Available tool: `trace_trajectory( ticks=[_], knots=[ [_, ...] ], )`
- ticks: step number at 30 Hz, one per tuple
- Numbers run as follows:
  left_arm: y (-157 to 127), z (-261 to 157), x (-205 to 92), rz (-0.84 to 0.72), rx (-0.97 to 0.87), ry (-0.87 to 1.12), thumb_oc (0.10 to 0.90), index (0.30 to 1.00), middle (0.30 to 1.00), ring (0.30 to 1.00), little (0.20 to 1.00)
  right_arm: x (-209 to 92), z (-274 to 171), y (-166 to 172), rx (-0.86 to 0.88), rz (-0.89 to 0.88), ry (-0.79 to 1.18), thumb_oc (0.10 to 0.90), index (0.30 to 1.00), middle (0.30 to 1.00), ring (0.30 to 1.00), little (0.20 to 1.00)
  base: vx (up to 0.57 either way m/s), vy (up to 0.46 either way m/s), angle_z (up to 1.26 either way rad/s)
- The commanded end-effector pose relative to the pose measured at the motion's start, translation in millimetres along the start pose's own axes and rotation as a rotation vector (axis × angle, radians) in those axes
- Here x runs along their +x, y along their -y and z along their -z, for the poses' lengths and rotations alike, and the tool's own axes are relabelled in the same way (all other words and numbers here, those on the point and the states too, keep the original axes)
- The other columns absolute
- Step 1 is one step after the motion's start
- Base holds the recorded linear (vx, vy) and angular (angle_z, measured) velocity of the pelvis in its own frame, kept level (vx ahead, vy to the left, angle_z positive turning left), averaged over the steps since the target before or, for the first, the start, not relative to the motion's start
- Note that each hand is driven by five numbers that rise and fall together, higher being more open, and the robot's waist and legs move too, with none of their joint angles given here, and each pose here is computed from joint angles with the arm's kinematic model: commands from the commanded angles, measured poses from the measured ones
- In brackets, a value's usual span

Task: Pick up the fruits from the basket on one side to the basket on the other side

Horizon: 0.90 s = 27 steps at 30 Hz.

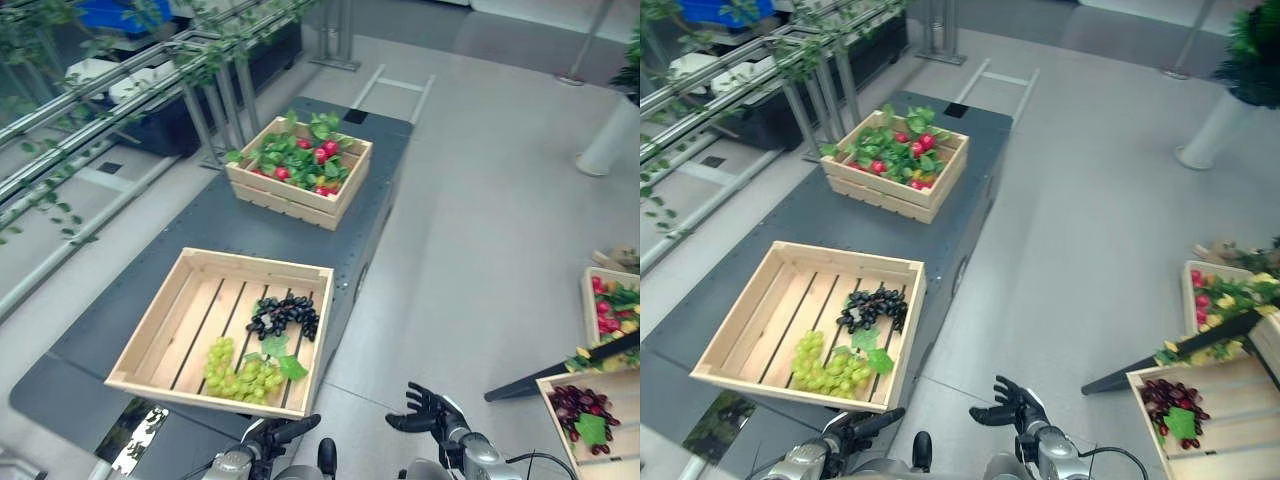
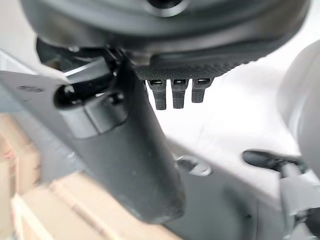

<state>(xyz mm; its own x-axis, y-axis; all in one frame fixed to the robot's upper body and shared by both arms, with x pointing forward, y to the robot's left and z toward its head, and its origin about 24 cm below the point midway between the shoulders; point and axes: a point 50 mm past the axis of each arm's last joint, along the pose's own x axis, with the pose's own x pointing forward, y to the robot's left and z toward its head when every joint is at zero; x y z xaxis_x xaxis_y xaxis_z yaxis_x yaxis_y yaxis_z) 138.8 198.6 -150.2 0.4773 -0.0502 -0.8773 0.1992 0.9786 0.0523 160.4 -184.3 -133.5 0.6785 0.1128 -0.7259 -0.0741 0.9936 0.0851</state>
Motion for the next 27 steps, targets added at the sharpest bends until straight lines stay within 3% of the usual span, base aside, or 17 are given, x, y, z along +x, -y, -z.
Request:
trace_trajectory(
  ticks=[1, 12, 18, 27],
  knots=[
    [-4, -46, 2, 0.006, -0.010, 0.175, 0.800, 0.900, 0.900, 0.900, 0.900, -5, -13, 12, 0.042, -0.004, 0.134, 0.800, 0.900, 0.900, 0.900, 0.900, 0.15, -0.128, 0.89],
    [-12, -26, -3, -0.043, -0.036, 0.166, 0.800, 0.900, 0.900, 0.900, 0.900, -3, -15, 8, 0.054, -0.035, 0.140, 0.800, 0.900, 0.900, 0.900, 0.900, 0.24, -0.344, 1.19],
    [-6, -33, -2, -0.014, -0.027, 0.170, 0.800, 0.900, 0.900, 0.900, 0.900, 1, -32, 2, 0.019, -0.090, 0.155, 0.800, 0.900, 0.900, 0.900, 0.900, 0.13, -0.397, 0.54],
    [-8, -52, -5, 0.014, -0.016, 0.229, 0.800, 0.900, 0.900, 0.900, 0.900, -6, -41, 19, 0.013, -0.028, 0.192, 0.800, 0.900, 0.900, 0.900, 0.900, 0.01, -0.108, 0.60]
  ],
)
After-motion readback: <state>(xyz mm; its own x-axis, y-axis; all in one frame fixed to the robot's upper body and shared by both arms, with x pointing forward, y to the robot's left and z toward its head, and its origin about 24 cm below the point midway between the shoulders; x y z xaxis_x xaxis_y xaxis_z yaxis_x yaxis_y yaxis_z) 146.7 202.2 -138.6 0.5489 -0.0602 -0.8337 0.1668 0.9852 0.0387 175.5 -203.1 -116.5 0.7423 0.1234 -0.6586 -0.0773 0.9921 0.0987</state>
